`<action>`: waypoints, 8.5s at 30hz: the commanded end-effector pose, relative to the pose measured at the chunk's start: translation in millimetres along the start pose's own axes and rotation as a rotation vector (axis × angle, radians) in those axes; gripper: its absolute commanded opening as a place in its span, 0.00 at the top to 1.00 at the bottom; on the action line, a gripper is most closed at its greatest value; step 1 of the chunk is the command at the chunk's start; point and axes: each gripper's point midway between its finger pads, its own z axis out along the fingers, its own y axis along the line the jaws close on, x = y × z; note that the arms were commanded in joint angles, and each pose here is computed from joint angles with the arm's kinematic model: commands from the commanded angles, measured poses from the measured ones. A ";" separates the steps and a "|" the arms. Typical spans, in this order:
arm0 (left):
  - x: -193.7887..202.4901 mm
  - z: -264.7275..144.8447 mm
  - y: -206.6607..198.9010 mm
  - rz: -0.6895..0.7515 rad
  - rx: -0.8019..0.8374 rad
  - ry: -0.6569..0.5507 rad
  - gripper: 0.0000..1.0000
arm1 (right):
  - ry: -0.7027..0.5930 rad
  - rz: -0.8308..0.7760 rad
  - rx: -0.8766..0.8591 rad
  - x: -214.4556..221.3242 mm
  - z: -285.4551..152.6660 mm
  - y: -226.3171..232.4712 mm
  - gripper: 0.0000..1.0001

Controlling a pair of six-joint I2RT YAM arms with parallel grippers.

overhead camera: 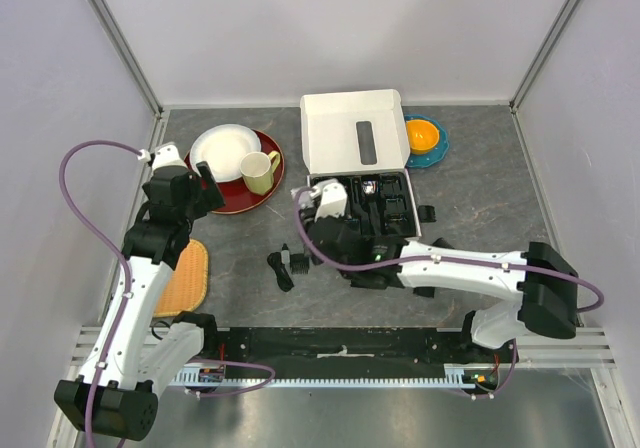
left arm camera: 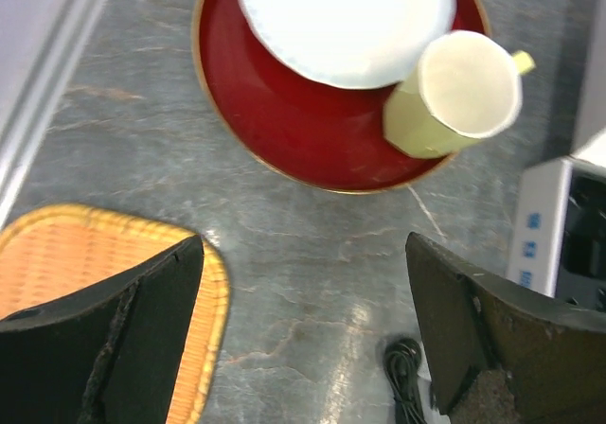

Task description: Sort the hair-cutting tools

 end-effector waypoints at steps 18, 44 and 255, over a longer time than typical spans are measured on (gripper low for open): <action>5.0 -18.1 -91.7 0.086 0.539 0.061 0.09 | -0.056 0.168 0.331 -46.4 35.5 -215.3 1.00; 11.6 -9.3 -87.6 0.083 0.501 0.091 0.10 | 0.144 0.134 0.230 6.8 90.2 -241.0 0.90; 2.8 -65.0 -156.8 0.020 0.987 0.135 0.12 | 0.120 0.043 0.365 -59.8 127.0 -209.4 0.86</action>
